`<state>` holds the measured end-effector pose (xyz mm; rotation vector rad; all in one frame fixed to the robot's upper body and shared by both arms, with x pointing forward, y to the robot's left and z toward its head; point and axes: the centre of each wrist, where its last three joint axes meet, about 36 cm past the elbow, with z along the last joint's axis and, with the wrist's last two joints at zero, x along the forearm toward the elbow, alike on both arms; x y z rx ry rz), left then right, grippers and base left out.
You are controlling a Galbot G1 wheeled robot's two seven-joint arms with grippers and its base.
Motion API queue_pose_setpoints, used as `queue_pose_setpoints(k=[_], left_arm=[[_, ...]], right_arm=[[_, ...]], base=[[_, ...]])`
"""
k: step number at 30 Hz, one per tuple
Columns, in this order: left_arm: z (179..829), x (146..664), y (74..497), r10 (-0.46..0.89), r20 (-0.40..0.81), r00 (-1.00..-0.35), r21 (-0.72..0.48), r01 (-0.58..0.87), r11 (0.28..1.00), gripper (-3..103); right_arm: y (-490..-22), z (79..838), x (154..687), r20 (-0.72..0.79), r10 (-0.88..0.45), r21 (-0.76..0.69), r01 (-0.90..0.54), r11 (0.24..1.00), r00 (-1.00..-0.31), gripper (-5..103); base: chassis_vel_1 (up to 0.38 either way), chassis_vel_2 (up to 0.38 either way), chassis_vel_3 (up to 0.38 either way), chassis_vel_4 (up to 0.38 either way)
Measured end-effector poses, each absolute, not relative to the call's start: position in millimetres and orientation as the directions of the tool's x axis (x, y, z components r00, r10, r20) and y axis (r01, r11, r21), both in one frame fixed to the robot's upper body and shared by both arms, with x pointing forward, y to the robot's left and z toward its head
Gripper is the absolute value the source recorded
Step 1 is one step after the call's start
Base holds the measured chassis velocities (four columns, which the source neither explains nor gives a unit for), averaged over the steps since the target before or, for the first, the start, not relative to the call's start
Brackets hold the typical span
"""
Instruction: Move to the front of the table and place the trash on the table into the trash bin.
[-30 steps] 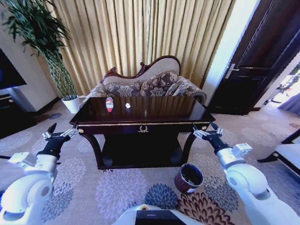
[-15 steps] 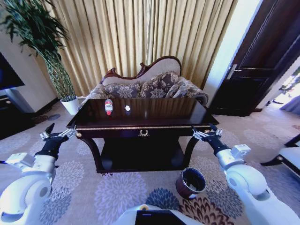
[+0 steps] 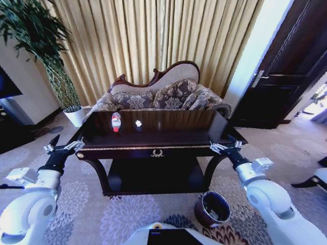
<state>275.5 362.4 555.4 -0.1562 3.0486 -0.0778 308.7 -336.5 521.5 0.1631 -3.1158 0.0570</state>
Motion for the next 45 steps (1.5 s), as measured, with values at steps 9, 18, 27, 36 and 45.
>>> queue_pose_setpoints(k=[9,18,27,36,45], left_arm=[[554.6,275.9,360.9,-0.102,-0.085,-0.991,-0.06,-0.097,0.993,100],[553.6,275.3,361.1,-0.106,-0.082,-0.991,-0.062,-0.101,0.993,100],[555.9,267.4,364.0,-0.125,-0.087,-0.988,-0.056,-0.12,0.991,100],[559.9,259.1,362.4,-0.135,-0.09,-0.987,-0.053,-0.131,0.99,100],[558.6,257.9,360.0,-0.153,-0.086,-0.985,-0.059,-0.148,0.987,100]], right_arm=[[-337.8,520.2,310.3,0.027,-0.103,-0.035,-0.104,0.994,-0.994,100],[-332.3,516.7,310.7,0.036,-0.12,-0.041,-0.122,0.992,-0.992,100],[-327.2,533.3,323.4,0.051,-0.231,-0.002,-0.231,0.973,-0.972,100],[-329.8,550.5,382.6,0.146,-0.372,0.006,-0.375,0.927,-0.917,100],[-322.4,567.2,445.1,0.182,-0.481,0.001,-0.488,0.873,-0.858,100]], base=[[-0.109,0.108,0.113,-0.107],[-0.081,0.088,0.075,-0.085],[0.0,0.0,0.0,0.0],[0.0,0.0,0.0,0.0],[0.0,0.0,0.0,0.0]])
